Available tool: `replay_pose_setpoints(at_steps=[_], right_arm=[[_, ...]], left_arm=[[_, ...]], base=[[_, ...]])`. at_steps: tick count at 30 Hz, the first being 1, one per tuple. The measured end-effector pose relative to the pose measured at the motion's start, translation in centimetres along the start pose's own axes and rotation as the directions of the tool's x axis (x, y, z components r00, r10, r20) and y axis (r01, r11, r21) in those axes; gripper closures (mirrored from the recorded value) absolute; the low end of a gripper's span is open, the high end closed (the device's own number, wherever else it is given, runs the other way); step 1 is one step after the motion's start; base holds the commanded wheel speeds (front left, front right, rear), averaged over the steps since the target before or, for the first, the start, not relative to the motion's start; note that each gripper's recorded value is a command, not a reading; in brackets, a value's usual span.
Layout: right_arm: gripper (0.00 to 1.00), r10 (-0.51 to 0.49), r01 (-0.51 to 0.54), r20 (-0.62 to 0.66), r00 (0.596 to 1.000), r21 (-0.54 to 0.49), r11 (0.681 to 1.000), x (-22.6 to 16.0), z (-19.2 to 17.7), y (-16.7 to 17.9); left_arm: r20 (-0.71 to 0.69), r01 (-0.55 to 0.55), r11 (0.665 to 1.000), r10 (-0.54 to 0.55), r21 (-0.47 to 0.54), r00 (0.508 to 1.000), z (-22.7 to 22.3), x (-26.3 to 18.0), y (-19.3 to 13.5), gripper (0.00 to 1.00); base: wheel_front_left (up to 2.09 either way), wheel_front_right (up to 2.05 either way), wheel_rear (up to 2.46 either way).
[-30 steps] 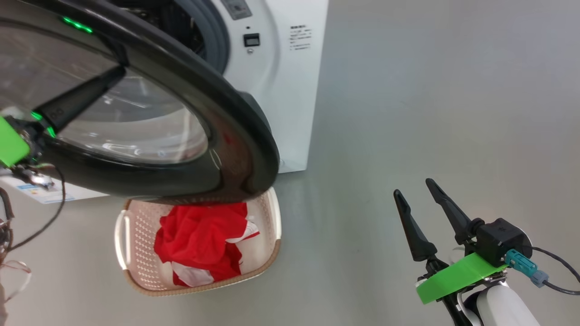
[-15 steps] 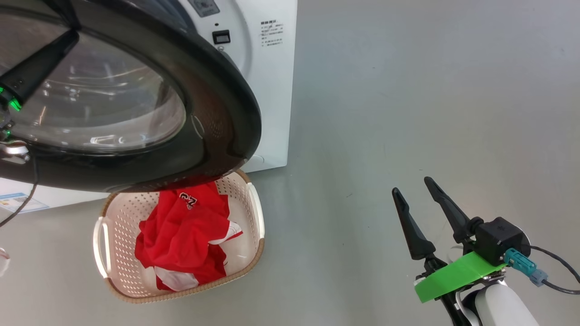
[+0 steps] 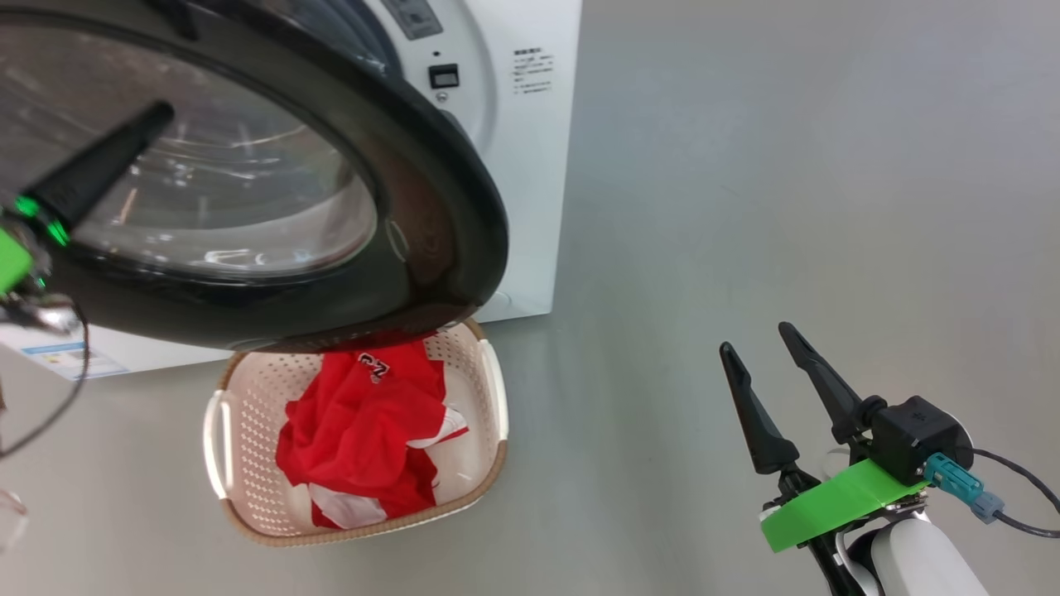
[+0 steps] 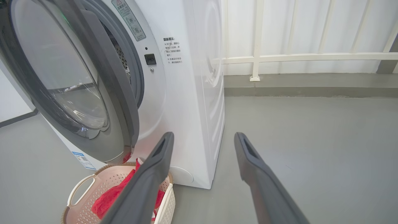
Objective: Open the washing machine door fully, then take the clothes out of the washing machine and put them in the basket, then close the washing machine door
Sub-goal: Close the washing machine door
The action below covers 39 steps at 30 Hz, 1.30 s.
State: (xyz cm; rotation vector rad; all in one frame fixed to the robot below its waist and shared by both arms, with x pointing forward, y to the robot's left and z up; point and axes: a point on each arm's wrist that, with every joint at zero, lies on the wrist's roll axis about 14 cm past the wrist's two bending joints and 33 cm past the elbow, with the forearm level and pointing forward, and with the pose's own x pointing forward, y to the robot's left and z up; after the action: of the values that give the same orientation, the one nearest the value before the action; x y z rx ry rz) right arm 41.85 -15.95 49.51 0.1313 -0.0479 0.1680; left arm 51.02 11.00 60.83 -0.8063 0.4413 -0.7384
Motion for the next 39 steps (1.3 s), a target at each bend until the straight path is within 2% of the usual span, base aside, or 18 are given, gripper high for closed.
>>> replay_pose_setpoints(at_steps=[7, 8, 10, 13, 14, 15, 18, 26, 36, 39], right_arm=[[0.00, 0.035, -0.035, 0.009, 0.999, 0.004, 0.999, 0.6, 0.2, 1.1], [0.00, 0.040, -0.040, 0.010, 0.999, 0.004, 0.999, 0.6, 0.2, 1.3], [0.00, 0.048, -0.048, 0.012, 0.999, 0.005, 0.999, 0.7, 0.3, 1.5], [0.00, 0.056, -0.056, 0.017, 0.998, 0.004, 0.998, 0.8, 0.5, 1.8], [0.00, 0.060, -0.060, 0.020, 0.998, 0.004, 0.998, 0.8, 0.6, 1.9], [0.00, 0.063, -0.063, 0.021, 0.998, 0.004, 0.998, 0.9, 0.6, 2.0], [0.00, 0.071, -0.071, 0.024, 0.997, 0.002, 0.997, 0.8, 0.8, 2.3], [0.00, 0.082, -0.082, 0.024, 0.996, 0.003, 0.997, 0.8, 0.8, 2.6], [0.00, 0.089, -0.089, 0.016, 0.996, -0.004, 0.996, 0.8, 0.5, 2.6], [0.00, 0.085, -0.085, 0.007, 0.996, -0.006, 0.996, 0.4, 0.3, 2.4]], left_arm=[[0.037, -0.032, 0.999, 0.033, -0.019, 0.999, -1.9, -2.5, 0.8, 1.00], [0.042, -0.040, 0.999, 0.041, -0.025, 0.998, -2.2, -2.9, 1.0, 0.97], [0.055, -0.061, 0.997, 0.063, -0.040, 0.996, -3.0, -3.7, 1.6, 0.79], [0.071, -0.082, 0.995, 0.087, -0.060, 0.994, -3.7, -4.6, 2.3, 0.57], [0.082, -0.093, 0.993, 0.099, -0.070, 0.992, -4.0, -5.0, 2.6, 0.44], [0.092, -0.102, 0.992, 0.109, -0.080, 0.990, -4.3, -5.4, 2.8, 0.26], [0.122, -0.128, 0.986, 0.141, -0.104, 0.983, -5.2, -6.6, 3.6, 0.00], [0.179, -0.220, 0.960, 0.251, -0.172, 0.951, -8.9, -9.1, 6.2, 0.00], [0.224, -0.335, 0.917, 0.380, -0.216, 0.897, -13.1, -11.4, 9.0, 0.00], [0.239, -0.375, 0.905, 0.417, -0.203, 0.877, -13.9, -12.3, 9.8, 0.00]], base=[[0.00, 0.00, 0.00], [0.00, 0.00, 0.00], [0.00, 0.00, 0.00], [0.00, 0.00, 0.00], [0.00, 0.00, 0.00], [0.00, 0.00, 0.00], [0.00, 0.00, 0.00], [0.00, 0.00, 0.00], [0.00, 0.00, 0.00], [0.00, 0.00, 0.00]])
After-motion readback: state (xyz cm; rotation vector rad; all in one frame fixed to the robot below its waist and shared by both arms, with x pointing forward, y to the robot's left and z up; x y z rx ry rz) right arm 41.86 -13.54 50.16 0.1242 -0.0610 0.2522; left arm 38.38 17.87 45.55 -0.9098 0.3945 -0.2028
